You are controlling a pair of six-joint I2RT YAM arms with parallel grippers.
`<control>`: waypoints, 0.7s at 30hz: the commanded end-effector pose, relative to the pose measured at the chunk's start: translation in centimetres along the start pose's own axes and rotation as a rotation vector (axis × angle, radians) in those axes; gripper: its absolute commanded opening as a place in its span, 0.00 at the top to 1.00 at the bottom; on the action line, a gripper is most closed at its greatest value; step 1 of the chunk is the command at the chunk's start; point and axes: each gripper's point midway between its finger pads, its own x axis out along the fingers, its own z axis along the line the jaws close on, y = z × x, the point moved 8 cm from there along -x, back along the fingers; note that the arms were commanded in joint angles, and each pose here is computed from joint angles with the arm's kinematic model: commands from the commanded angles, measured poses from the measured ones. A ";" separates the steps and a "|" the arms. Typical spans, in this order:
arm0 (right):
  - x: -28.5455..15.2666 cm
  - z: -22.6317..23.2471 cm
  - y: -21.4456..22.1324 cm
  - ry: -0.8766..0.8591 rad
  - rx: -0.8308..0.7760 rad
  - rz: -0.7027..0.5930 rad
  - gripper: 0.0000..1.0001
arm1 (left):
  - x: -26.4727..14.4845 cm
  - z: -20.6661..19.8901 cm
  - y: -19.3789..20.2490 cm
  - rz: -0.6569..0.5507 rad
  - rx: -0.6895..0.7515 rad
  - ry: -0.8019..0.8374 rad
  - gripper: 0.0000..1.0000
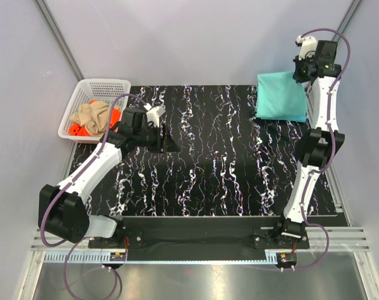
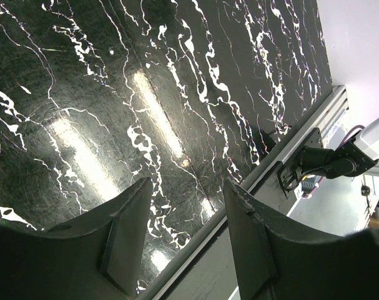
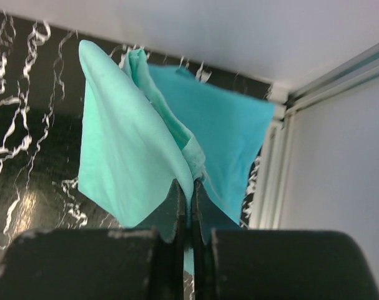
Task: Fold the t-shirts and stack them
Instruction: Neatly place the folded tshirt to the corner
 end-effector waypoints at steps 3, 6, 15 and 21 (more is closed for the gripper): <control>-2.2 -1.5 -2.9 0.091 -0.050 -0.082 1.00 | -0.7 -1.1 -0.5 -0.040 0.042 0.048 0.45; -1.7 -1.9 -2.9 0.092 -0.048 -0.108 1.00 | -0.6 -1.1 -0.5 -0.035 0.036 0.052 0.45; -2.3 -1.7 -3.5 0.004 0.016 -0.170 1.00 | -0.8 -1.3 -0.5 -0.041 0.044 0.056 0.45; -7.2 0.6 -5.4 -0.087 0.051 -0.235 1.00 | -1.0 -1.4 -0.6 -0.050 0.049 0.051 0.45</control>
